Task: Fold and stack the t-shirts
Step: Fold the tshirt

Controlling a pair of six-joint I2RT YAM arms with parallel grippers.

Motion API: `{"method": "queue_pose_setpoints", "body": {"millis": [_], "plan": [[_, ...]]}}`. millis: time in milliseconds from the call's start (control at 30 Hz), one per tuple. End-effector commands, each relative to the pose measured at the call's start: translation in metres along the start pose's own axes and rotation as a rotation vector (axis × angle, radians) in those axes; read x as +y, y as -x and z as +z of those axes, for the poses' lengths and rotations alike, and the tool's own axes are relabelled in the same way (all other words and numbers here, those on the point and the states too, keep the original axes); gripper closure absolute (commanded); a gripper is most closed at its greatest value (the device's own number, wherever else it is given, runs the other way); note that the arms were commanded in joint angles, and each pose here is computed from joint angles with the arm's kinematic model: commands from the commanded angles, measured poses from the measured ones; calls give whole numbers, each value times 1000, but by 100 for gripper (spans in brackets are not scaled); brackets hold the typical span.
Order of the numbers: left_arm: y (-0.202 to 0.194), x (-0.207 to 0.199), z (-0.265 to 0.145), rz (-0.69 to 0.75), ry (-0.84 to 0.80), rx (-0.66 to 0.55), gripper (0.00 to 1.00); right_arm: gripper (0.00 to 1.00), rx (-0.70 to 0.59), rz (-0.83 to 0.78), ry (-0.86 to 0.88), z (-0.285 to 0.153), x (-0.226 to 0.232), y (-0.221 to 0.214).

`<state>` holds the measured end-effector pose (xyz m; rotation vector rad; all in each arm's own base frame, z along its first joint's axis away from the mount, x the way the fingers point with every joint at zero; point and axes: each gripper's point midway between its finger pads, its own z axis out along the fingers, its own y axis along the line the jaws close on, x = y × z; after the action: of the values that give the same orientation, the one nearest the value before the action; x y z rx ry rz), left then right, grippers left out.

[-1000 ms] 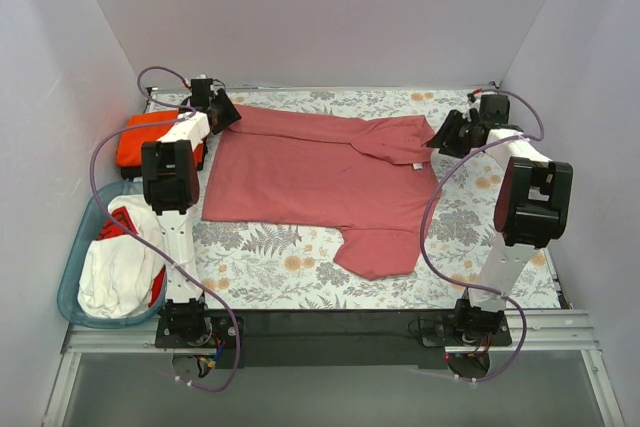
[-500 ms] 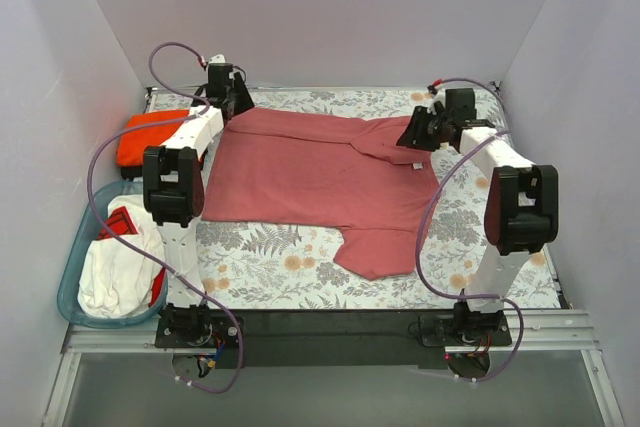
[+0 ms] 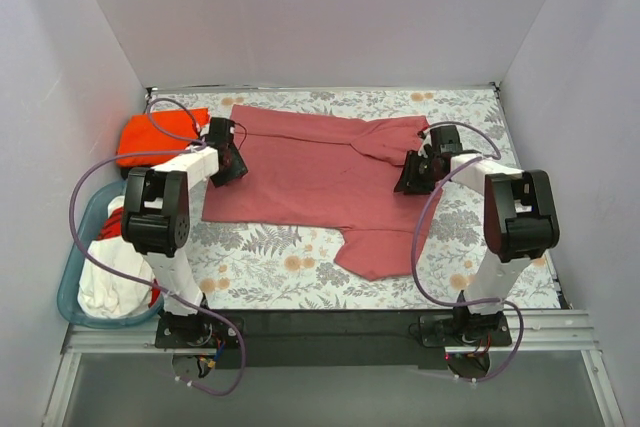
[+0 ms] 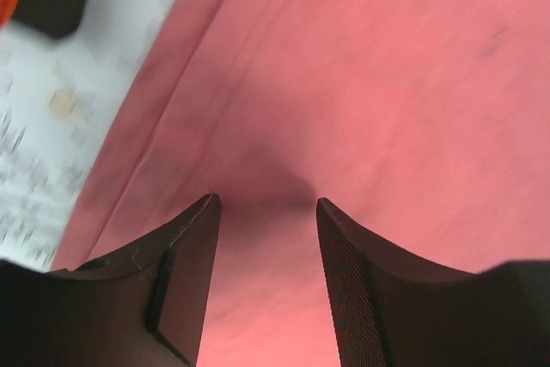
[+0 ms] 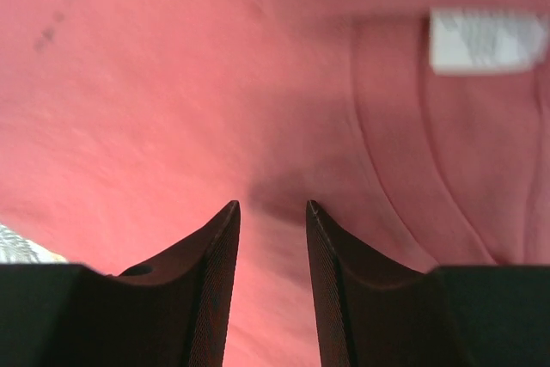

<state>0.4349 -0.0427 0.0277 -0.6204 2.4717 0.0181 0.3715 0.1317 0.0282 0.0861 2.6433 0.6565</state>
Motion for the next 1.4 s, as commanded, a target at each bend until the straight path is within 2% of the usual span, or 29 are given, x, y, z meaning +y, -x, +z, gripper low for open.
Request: {"method": "queue_pose_setpoints", "body": {"millis": [0,67,100,133,167,200,267,300,333,467,633,667,800,933,1100,1200,1233,1367], "plan": [[-24,28,-22,-58,76,32,53,57,58,27,-152,-15,-35,-35],[-44,34,-30,-81,73,84,53,57,85,58,-184,-23,-47,-53],[-55,41,-40,-112,72,95,53,57,140,94,-213,-28,-56,-81],[-70,45,-46,-120,65,133,53,57,140,103,-244,-34,-63,-88],[-69,44,-60,-140,35,116,53,57,110,114,-255,-46,-65,-88],[-92,57,-63,-159,57,157,53,57,144,141,-277,-53,-72,-111],[-111,59,-79,-179,19,197,54,57,107,153,-300,-71,-75,-117],[-113,59,-94,-196,-16,182,54,56,101,161,-310,-77,-77,-123],[-135,70,-100,-215,6,226,54,56,134,183,-330,-83,-81,-142],[-158,72,-135,-263,-87,245,54,55,33,150,-250,-101,-61,-139],[-122,54,-164,-267,-216,114,55,56,-105,-48,-175,-115,-18,-92],[-113,50,-166,-240,-231,90,55,56,-155,-135,-140,-120,2,-72],[-49,19,-179,-166,-314,-70,55,62,-226,-259,-132,-119,32,-36],[-18,-3,-173,-117,-366,-150,54,67,-164,-281,-138,-91,33,-25],[-9,-24,-155,-59,-390,-185,53,67,-134,-289,-166,-69,26,-18],[-18,-29,-145,-26,-388,-183,52,64,-127,-315,-199,-63,21,-13],[-23,-34,-140,-11,-393,-176,52,64,-148,-315,-269,-66,10,-5],[-23,-50,-133,21,-420,-166,50,58,-223,-285,-364,-82,-8,22]]}}
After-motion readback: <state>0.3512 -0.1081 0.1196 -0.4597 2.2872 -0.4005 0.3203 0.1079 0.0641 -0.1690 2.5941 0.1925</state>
